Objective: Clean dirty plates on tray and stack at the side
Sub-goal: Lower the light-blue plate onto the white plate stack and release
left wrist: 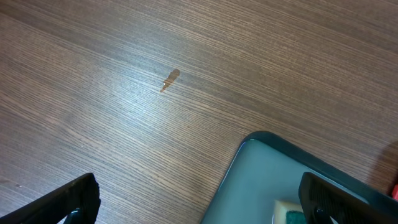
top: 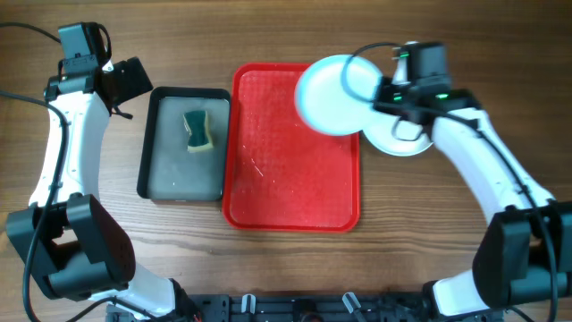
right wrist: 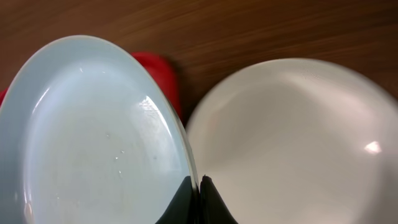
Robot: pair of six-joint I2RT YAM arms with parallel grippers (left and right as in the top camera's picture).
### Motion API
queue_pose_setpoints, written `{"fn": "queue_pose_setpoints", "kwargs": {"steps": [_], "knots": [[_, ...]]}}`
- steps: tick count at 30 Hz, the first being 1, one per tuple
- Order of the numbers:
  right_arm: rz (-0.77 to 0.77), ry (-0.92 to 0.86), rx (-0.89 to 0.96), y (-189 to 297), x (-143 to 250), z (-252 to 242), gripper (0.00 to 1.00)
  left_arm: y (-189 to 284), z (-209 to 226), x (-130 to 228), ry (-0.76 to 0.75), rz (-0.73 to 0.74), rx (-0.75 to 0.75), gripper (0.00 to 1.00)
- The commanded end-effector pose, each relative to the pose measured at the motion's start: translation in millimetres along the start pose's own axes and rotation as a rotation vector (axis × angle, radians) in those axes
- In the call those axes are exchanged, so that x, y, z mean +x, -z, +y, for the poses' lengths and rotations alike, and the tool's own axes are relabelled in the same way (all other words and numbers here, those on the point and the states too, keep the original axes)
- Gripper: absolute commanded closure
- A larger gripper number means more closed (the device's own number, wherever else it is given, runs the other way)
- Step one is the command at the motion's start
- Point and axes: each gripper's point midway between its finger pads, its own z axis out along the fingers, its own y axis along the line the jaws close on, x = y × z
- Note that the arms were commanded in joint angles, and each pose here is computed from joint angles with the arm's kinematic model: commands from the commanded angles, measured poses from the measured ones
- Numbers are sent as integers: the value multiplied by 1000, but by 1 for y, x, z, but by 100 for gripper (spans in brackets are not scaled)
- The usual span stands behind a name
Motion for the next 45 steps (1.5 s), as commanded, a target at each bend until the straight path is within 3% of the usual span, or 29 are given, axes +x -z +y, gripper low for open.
{"fn": "queue_pose_setpoints", "kwargs": {"steps": [1,6,10,28,40,42,45], "knots": [[-44,-142,55,16,-24,-48,96,3,3,-5,15,-16,-9,0],[-58,-267,139,25,-31,-110,96,3,3,-5,14,-16,-9,0],[-18,-321,239,23,-8,-147,96,3,3,-5,15,-16,-9,0],[158,-343,198,-37,48,-150,95,3,3,-5,15,-16,-9,0],[280,-298,95,-35,72,-131,95,3,3,-5,14,-16,-9,0],[287,-287,95,-34,72,-131,86,3,3,-5,14,-16,-9,0],[278,-258,89,-26,59,-127,62,3,3,-5,14,-16,-9,0]]}}
